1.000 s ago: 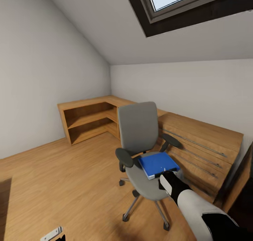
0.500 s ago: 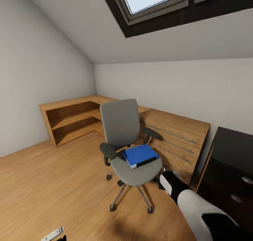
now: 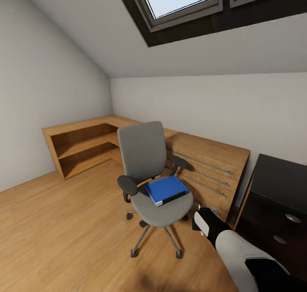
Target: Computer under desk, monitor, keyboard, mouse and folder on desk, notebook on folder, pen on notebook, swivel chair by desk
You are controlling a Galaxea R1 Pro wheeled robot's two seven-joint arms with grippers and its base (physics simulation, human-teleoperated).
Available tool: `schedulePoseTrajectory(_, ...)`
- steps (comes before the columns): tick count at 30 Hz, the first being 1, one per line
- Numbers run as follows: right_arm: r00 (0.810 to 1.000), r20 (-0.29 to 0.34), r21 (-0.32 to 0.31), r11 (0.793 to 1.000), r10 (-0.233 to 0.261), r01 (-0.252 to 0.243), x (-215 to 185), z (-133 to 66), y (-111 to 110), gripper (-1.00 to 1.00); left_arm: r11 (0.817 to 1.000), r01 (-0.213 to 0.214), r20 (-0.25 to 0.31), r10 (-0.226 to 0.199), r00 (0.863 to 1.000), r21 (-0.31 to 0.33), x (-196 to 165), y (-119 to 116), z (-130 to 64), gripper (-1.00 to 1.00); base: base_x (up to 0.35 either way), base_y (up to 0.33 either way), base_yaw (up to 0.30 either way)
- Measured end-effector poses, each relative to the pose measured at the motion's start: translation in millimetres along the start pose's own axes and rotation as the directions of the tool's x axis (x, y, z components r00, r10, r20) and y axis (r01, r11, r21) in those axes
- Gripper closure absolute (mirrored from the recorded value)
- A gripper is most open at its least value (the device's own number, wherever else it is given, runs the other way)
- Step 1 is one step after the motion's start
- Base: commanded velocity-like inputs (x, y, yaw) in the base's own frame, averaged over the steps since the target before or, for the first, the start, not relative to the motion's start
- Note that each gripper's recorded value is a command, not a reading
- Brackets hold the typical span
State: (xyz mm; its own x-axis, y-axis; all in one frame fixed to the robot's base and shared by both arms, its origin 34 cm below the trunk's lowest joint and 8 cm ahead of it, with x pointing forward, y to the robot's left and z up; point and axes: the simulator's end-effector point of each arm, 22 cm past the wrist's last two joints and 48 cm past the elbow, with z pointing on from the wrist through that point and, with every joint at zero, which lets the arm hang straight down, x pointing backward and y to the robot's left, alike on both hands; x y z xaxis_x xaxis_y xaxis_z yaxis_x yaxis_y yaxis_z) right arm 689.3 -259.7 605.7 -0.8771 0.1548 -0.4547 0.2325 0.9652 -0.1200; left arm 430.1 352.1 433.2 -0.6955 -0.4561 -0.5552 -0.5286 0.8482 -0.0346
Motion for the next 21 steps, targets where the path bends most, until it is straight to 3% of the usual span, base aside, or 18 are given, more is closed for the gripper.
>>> schedulePoseTrajectory(3,1.000,-0.008,-0.010,1.000,0.013,-0.013,-0.5,-4.1,1.3,1.00,1.000,-0.005,-0.017,0.005,1.000,-0.013,7.9,6.5,-4.7,-1.00,0.000,0.000,0.000)
schedulePoseTrajectory(5,1.000,-0.009,-0.012,1.000,0.015,-0.015,-2.2,-7.0,0.9,1.00,1.000,-0.005,0.013,0.005,1.000,-0.004,11.5,9.8,-8.7,-1.00,0.000,0.000,0.000)
schedulePoseTrajectory(7,1.000,-0.008,-0.007,1.000,0.016,-0.016,-4.8,-9.8,-1.9,1.00,0.999,-0.012,0.094,0.008,0.996,0.043,12.6,9.0,-16.3,-1.00,0.000,0.000,-0.009)
schedulePoseTrajectory(9,1.000,-0.008,-0.005,1.000,0.016,-0.016,-6.8,-12.8,-2.8,1.00,0.998,-0.017,0.108,0.011,0.994,0.054,11.5,8.4,-20.6,-1.00,0.000,0.000,-0.138)
schedulePoseTrajectory(21,1.000,-0.015,-0.010,1.000,0.017,-0.017,-15.9,-30.2,-3.9,1.00,0.998,-0.020,0.118,0.013,0.993,0.057,-2.3,6.9,-38.8,-1.00,0.000,0.000,-0.242)
